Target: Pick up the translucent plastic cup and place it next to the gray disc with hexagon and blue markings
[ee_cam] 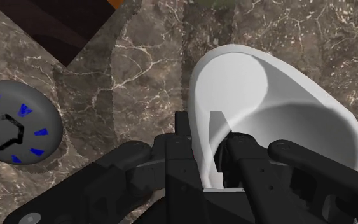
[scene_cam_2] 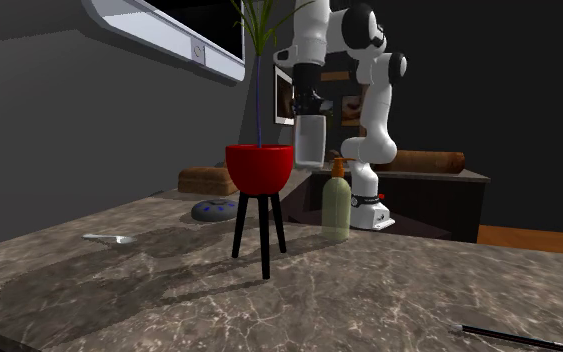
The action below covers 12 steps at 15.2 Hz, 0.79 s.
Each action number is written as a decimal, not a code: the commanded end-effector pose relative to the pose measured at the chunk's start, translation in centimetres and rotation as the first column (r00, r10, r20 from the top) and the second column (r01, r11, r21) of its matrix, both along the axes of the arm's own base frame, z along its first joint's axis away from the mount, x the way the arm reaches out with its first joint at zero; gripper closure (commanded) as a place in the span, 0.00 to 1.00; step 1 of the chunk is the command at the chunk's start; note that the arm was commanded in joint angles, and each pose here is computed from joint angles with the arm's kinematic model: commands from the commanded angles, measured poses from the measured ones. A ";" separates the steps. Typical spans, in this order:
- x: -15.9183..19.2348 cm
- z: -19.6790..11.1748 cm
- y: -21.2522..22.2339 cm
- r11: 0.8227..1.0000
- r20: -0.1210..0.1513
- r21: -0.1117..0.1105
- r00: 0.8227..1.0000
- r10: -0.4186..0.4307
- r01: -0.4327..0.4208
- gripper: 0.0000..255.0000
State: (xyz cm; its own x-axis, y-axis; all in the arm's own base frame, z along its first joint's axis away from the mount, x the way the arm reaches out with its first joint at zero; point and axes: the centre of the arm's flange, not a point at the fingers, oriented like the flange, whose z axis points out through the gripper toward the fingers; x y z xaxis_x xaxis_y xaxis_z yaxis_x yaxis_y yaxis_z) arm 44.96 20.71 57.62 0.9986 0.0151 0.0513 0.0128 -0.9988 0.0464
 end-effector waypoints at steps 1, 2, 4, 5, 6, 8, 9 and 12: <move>-0.3 0.0 -2.9 1.000 0.000 0.001 1.000 0.002 -0.002 1.00; -0.3 0.0 -4.2 1.000 0.000 0.001 1.000 0.002 -0.002 1.00; -0.5 0.0 -6.9 1.000 0.000 0.001 1.000 0.002 -0.002 1.00; -0.6 0.0 -8.2 1.000 0.000 0.001 1.000 0.002 -0.002 1.00; -0.6 0.0 -9.5 1.000 0.000 0.001 1.000 0.002 -0.002 1.00; -0.8 0.0 -12.1 1.000 0.000 0.001 1.000 0.002 -0.002 1.00; -0.9 0.0 -13.4 1.000 0.000 0.001 1.000 0.002 -0.002 1.00; -1.1 0.0 -17.4 1.000 0.000 0.001 1.000 0.002 -0.002 1.00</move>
